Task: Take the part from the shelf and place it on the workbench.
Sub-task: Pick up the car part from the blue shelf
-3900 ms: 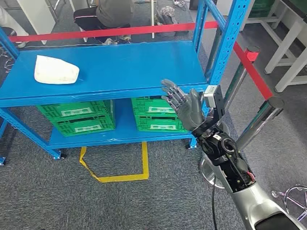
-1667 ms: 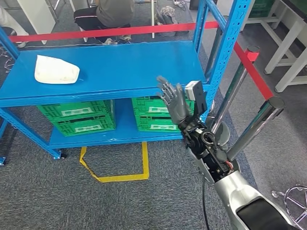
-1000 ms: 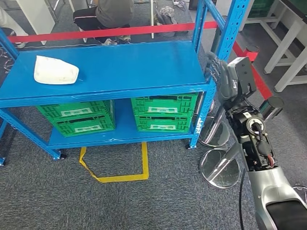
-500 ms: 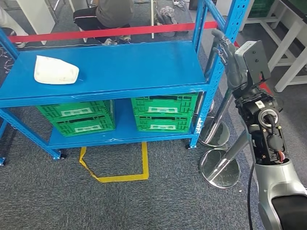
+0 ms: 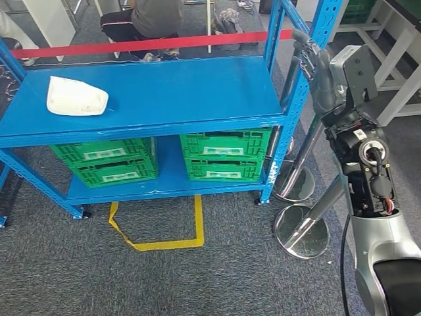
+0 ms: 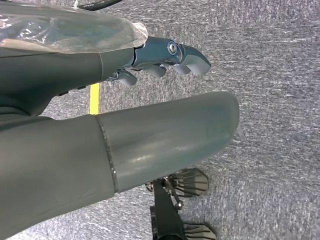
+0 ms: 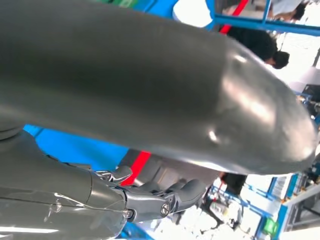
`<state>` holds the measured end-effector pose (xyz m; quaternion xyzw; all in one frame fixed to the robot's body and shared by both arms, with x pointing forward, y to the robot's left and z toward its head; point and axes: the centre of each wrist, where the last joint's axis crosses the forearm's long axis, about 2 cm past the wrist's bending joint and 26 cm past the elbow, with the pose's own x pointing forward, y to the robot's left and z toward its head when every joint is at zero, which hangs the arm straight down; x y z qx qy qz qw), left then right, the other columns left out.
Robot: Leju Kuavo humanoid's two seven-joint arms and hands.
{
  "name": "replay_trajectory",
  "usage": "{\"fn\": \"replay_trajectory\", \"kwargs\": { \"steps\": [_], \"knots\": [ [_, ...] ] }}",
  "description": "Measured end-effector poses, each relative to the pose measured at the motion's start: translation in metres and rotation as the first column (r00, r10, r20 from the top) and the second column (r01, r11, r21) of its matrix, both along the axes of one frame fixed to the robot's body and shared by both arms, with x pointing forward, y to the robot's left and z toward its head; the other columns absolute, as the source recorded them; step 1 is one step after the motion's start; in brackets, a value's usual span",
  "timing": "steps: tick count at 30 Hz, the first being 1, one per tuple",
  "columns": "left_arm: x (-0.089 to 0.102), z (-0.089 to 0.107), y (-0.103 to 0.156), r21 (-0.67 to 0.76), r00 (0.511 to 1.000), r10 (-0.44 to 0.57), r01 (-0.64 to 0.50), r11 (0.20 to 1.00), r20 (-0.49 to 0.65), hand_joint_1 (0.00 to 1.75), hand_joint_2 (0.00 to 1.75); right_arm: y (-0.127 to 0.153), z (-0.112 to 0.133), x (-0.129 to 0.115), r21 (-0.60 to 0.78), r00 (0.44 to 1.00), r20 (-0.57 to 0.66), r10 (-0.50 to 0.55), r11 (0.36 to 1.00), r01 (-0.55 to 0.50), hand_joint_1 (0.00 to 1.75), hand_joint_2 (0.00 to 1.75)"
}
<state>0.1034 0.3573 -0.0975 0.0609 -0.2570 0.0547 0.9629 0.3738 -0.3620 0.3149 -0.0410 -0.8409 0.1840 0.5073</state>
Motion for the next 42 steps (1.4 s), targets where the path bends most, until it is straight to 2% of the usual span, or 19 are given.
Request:
{"fn": "replay_trajectory", "kwargs": {
  "steps": [6,19,25,42],
  "knots": [
    [0.003,0.000,-0.002,-0.004,1.000,-0.004,0.004,1.000,0.002,0.00,0.00,-0.001,-0.028,-0.005,0.109,0.995,-0.070,0.074,0.992,-0.066,0.00,0.00],
    [0.005,0.000,-0.006,-0.013,1.000,-0.005,0.005,1.000,-0.003,0.00,0.00,0.002,-0.064,-0.021,0.150,0.983,-0.155,0.094,0.986,-0.070,0.00,0.00],
    [0.005,0.000,-0.006,-0.015,1.000,-0.006,0.006,1.000,-0.004,0.00,0.00,0.003,-0.069,-0.030,0.155,0.983,-0.162,0.087,0.986,-0.062,0.00,0.00],
    [0.008,0.001,-0.009,-0.028,1.000,-0.013,0.013,1.000,-0.005,0.00,0.00,-0.001,-0.065,-0.044,0.159,0.987,-0.147,0.063,0.986,-0.039,0.00,0.00]
  ]
}}
